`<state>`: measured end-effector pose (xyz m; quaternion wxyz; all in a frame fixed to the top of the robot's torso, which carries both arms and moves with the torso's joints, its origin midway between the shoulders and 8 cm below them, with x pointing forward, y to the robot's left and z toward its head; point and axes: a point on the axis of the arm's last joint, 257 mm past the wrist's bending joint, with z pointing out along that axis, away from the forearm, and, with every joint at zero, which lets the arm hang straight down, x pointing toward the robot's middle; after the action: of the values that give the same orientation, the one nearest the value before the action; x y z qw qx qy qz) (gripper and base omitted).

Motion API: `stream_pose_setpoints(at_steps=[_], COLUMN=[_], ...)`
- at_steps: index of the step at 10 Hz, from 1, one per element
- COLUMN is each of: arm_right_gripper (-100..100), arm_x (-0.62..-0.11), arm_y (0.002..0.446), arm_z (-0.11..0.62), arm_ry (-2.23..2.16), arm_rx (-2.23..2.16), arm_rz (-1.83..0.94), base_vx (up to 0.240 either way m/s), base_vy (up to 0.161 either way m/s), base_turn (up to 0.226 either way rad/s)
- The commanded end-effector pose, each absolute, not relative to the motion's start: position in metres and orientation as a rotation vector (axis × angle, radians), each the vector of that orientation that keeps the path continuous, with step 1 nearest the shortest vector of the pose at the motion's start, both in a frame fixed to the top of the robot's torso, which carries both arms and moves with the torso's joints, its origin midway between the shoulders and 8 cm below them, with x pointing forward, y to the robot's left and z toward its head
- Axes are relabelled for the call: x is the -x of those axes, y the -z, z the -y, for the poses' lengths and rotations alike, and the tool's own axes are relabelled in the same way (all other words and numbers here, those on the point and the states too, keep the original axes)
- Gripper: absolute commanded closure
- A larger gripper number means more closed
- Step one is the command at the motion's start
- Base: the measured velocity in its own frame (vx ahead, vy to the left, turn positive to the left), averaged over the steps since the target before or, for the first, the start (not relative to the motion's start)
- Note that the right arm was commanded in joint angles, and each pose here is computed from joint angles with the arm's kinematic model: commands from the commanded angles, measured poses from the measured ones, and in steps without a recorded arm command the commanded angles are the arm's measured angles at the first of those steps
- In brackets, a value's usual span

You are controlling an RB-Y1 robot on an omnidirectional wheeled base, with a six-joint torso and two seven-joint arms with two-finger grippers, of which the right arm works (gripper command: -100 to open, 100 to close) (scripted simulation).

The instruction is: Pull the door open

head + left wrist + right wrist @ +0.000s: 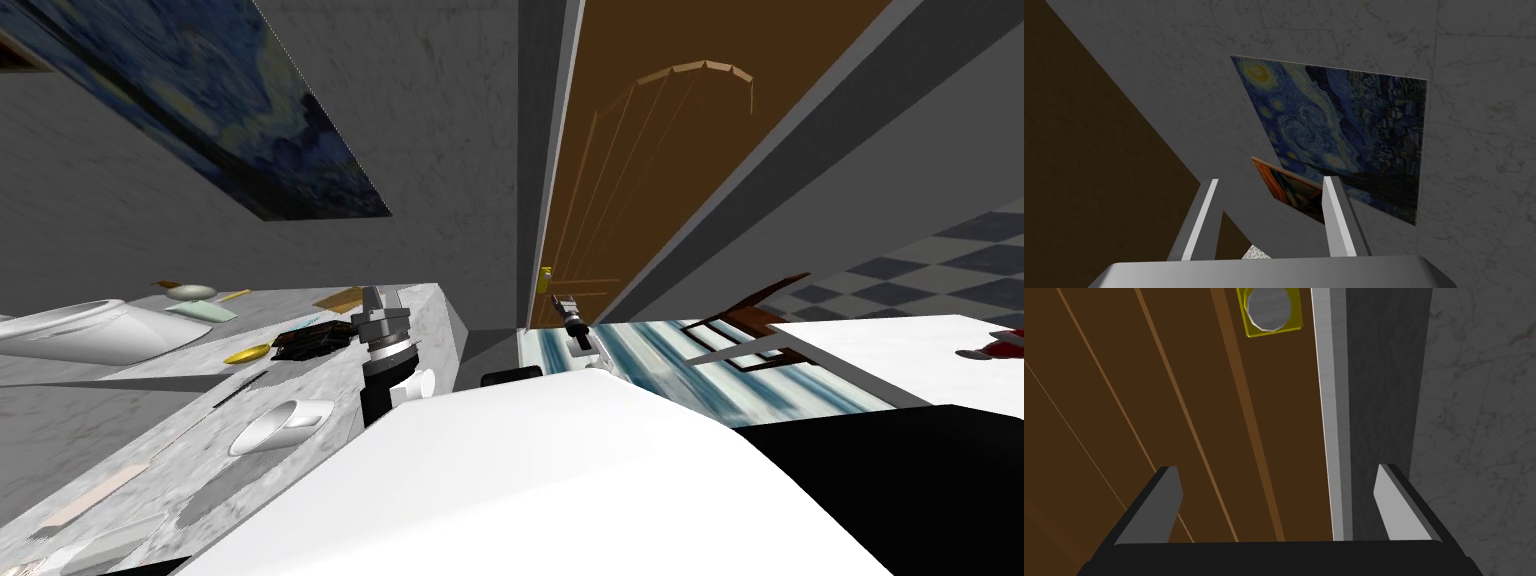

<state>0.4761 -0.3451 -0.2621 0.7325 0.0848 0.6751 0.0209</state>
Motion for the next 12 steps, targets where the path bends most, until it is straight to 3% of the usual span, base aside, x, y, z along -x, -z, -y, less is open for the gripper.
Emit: stream_pose_setpoints(at_steps=[1, 7, 12], arm_right_gripper=[-100, -100, -100], arm_x=[-0.478, -0.482, -0.475], arm_y=[0.272, 0.294, 0.297], arm_z=[0.346, 0.351, 0.39], arm_ry=[-0.006, 0.074, 0.115], arm_rx=[-0.157, -0.094, -0.13], arm_rz=[-1.51, -1.562, -1.569], base_vx=[0.122, 0.148, 0.192], base_vy=[-0.003, -0.018, -0.008], base_turn=[0.024, 0.015, 0.09])
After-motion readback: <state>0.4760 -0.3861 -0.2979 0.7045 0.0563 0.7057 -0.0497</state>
